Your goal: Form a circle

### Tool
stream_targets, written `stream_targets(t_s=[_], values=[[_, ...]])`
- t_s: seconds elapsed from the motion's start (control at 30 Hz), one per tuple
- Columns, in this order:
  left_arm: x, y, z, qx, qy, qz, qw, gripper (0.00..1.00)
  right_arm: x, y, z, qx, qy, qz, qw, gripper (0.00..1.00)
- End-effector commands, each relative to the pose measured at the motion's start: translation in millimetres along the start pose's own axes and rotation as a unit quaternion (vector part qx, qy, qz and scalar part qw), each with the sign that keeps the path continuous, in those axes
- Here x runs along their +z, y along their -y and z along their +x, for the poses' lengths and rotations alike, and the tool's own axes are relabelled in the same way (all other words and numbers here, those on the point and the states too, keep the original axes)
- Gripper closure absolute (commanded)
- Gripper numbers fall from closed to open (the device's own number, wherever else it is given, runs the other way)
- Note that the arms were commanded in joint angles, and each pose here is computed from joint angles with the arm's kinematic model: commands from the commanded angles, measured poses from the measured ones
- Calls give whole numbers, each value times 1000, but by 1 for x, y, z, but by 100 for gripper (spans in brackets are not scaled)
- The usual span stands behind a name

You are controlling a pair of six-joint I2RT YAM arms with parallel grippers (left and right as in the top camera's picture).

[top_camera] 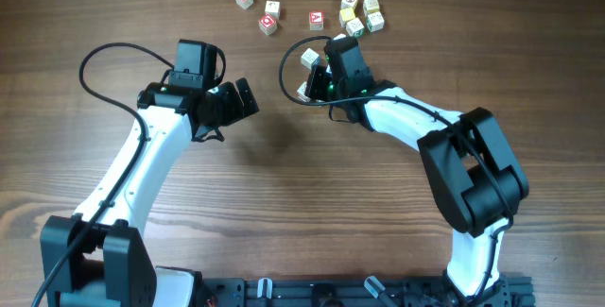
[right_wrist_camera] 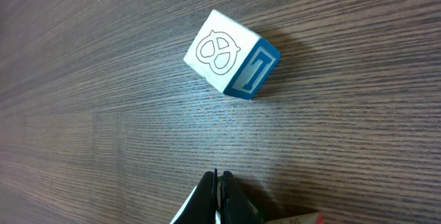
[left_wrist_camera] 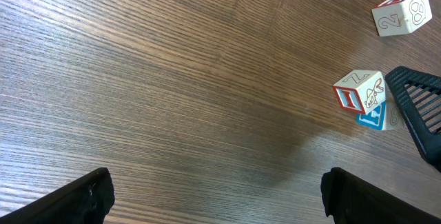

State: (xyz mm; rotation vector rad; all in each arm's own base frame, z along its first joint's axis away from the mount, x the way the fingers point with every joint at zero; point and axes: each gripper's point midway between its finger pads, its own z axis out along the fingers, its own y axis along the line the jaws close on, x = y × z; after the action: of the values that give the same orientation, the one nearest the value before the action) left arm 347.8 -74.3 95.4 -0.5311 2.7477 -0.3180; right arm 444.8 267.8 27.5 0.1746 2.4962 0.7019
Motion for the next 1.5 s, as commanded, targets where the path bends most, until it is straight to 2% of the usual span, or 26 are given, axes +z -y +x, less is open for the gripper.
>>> stream_targets(t_s=[0.0, 1.47], values=[[0, -4, -2, 7, 3, -5, 1000, 0, 6, -2, 3, -5, -9, -5, 1000, 95], [0, -4, -2, 7, 3, -5, 1000, 0, 6, -2, 8, -4, -21, -5, 1000, 96]])
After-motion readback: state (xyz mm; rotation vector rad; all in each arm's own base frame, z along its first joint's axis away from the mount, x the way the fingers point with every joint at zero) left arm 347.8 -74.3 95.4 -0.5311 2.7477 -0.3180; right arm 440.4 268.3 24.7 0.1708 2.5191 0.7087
